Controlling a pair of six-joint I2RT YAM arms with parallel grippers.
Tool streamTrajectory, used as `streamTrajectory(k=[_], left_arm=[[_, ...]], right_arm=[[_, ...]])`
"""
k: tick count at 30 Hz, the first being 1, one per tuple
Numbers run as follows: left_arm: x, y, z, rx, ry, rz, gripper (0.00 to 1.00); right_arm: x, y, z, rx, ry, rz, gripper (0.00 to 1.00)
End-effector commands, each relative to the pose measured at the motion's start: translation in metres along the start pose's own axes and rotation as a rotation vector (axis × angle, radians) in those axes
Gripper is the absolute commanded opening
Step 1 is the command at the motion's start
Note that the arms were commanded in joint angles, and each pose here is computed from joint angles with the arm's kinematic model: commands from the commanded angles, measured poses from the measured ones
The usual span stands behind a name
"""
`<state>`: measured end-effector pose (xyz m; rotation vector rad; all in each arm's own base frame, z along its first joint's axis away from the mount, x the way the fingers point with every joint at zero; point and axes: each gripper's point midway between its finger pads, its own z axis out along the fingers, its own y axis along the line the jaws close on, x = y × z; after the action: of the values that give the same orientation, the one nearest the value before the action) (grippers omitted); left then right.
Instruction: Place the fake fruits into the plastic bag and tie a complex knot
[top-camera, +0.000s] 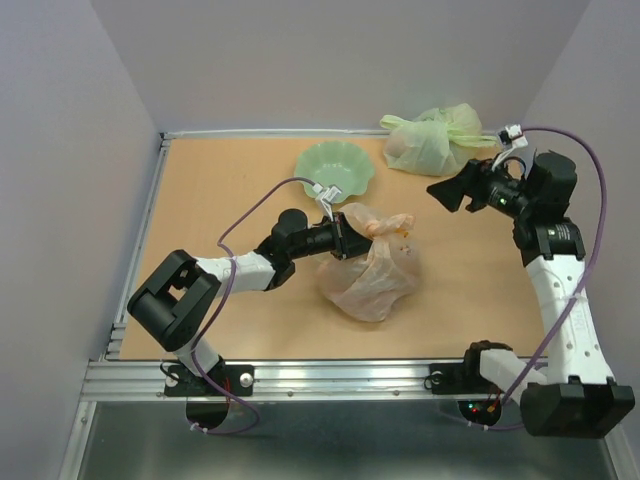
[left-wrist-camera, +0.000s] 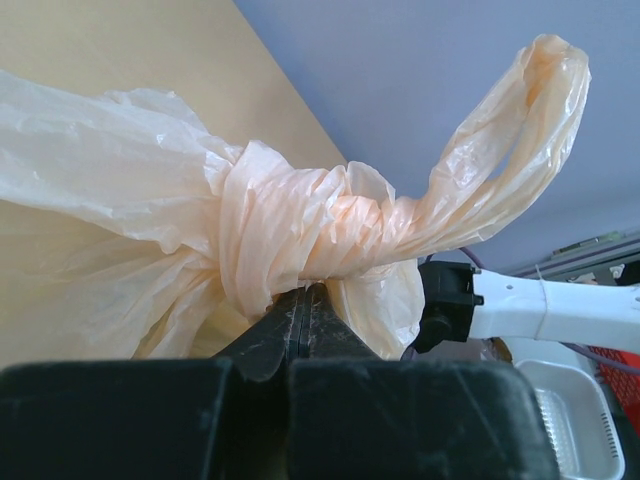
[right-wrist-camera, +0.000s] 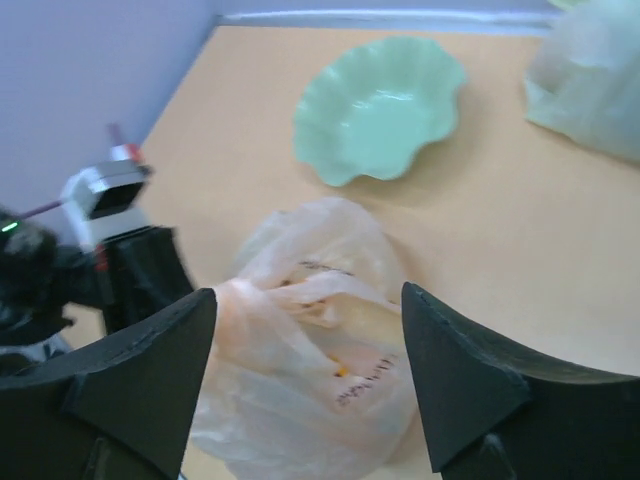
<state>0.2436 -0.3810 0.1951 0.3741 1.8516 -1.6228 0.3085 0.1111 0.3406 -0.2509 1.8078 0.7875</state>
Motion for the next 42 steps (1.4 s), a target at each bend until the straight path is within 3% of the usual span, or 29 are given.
streamTrajectory(k=[1,7,12,18,23,31,37,42], left_arm=[[-0.013,-0.014,0.002,0.050,-0.026,0.031,0.00],[-0.013,-0.011,0.002,0.035,-0.027,0.018,0.00],[-0.010,-0.007,0.003,0.027,-0.009,0.015,0.00],[-0.014,-0.009,0.006,0.036,-0.003,0.024,0.00],[-0.013,-0.007,0.009,0.045,0.008,0.020,0.00],[-0.018,-0.018,0.011,0.099,-0.002,0.017,0.00],[-0.017,-0.023,0.008,0.147,-0.002,-0.016,0.00],[-0.017,-0.024,0.005,0.168,-0.005,-0.025,0.00]], right_arm=[[0.050,-0.068,0.008,0.151,0.137,0.219,0.77],[0.100,-0.049,0.031,-0.098,0.257,0.355,0.62],[0.139,-0.005,0.041,-0.235,0.335,0.357,0.66],[0.192,0.020,0.043,-0.267,0.446,0.389,0.73],[0.203,0.041,0.056,-0.304,0.472,0.395,0.83],[0.181,0.098,0.087,-0.451,0.407,0.434,0.89],[0.180,0.105,0.080,-0.467,0.431,0.459,0.93],[0.179,0.079,0.051,-0.383,0.427,0.312,0.96]])
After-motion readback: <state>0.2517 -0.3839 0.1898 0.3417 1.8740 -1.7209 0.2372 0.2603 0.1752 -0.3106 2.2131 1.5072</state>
